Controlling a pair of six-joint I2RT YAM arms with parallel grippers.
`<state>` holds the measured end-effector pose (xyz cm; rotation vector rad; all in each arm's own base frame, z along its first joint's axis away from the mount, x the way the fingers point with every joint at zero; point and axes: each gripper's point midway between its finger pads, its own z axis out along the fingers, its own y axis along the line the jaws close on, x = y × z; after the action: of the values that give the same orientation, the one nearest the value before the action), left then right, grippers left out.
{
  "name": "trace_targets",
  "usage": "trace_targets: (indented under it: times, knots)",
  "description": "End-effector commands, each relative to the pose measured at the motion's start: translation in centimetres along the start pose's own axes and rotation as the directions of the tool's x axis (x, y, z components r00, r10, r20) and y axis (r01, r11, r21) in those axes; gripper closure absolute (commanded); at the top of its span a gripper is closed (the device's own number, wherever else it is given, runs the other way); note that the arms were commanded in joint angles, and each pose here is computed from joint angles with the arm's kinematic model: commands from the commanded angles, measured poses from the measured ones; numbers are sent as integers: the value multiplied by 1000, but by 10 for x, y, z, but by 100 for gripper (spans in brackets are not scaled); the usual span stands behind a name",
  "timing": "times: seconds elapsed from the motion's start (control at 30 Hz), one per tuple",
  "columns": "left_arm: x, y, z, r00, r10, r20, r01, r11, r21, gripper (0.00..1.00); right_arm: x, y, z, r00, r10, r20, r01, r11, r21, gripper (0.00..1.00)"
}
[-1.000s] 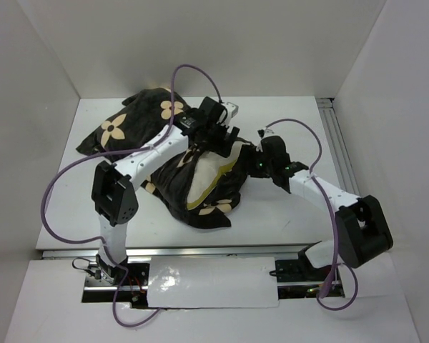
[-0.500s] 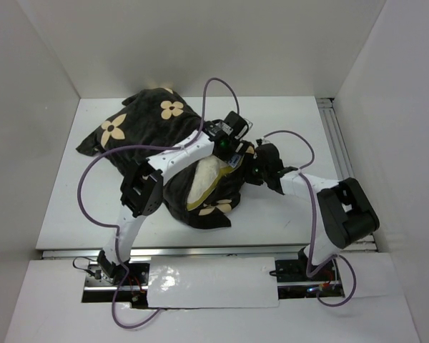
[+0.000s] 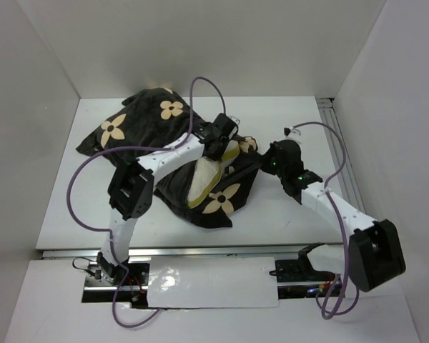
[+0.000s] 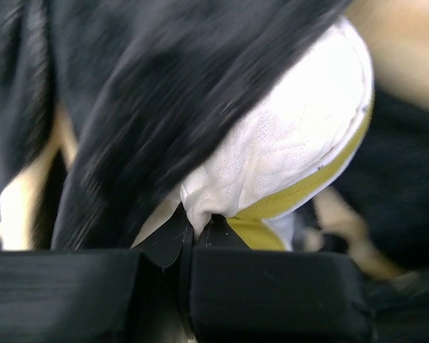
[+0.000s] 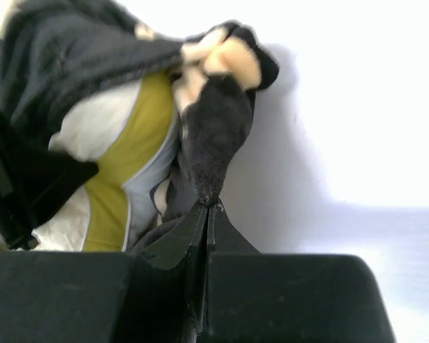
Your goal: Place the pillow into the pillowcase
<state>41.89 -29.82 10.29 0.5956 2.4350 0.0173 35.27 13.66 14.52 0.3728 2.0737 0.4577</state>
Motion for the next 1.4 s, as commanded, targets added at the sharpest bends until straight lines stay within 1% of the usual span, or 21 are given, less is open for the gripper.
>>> trace_targets:
  times: [0.0,0.07,0.1,0.13,0.2,0.27,0.33,0.4,0.43,0.5,0.6,0.73,0.8,0.93,1.1,1.13,1.2,1.23,1.27,1.3,1.37]
  knots:
    - [26,55,-22,999,0,-49,-6,992,-126,100,-74,-14,-24,968,-6,252,-12,998,68,100]
    - [29,46,-23,999,6,-31,-8,998,-69,100,-91,3,-35,956,0,292,6,1000,-17,100]
    - [29,29,-25,999,28,-26,-27,999,38,100,-106,15,-40,943,-17,331,38,998,-55,100]
    - [28,24,-27,999,44,-15,-42,996,76,100,-111,29,-46,939,-21,344,66,991,-120,100]
    - [31,14,-24,997,72,0,-72,994,77,100,-147,59,-66,902,-14,432,123,967,-225,100]
    - [25,7,-18,996,89,-1,-89,994,57,100,-152,86,-70,908,-48,416,194,928,-317,100]
    - [30,-14,-8,994,99,-43,-92,986,141,100,-164,105,-77,904,-47,426,227,896,-383,100]
    - [22,-47,-11,995,97,-28,-86,957,277,100,-160,125,-82,906,-46,420,265,837,-479,100]
    - [25,-53,-1,994,101,-39,-85,952,295,100,-155,131,-84,912,-42,407,268,813,-516,100]
    - [26,-63,7,993,111,-45,-95,955,280,100,-162,132,-92,899,-9,438,273,794,-543,100]
    - [53,-58,32,982,126,-137,-97,974,205,100,-175,136,-113,871,21,492,295,777,-556,100]
    - [94,-26,50,962,119,-246,-110,993,50,100,-211,127,-152,800,45,599,328,802,-498,100]
    - [122,-8,59,946,95,-311,-94,995,17,100,-219,127,-164,782,38,622,348,801,-487,100]
    - [121,-3,53,955,57,-291,-54,998,17,100,-215,125,-163,800,51,598,337,787,-517,100]
    - [87,-29,26,979,32,-202,5,984,178,100,-193,116,-122,870,4,493,292,802,-521,100]
    - [82,-37,17,981,39,-188,7,971,238,89,-180,107,-108,888,-5,460,271,814,-514,100]
    - [51,-38,-12,995,14,-95,13,960,280,69,-164,99,-95,910,-18,414,248,824,-509,100]
    - [38,-42,-25,999,13,-48,3,947,321,52,-152,89,-85,923,-22,383,225,840,-494,100]
    - [17,-40,-52,1000,-8,27,-2,940,342,46,-150,81,-80,924,-38,381,224,862,-456,100]
    - [4,-38,-65,997,-22,75,-6,938,347,39,-136,69,-71,943,-56,328,199,886,-420,100]
    - [-18,-33,-93,987,-45,152,-12,934,356,13,-126,51,-63,949,-87,304,194,919,-344,100]
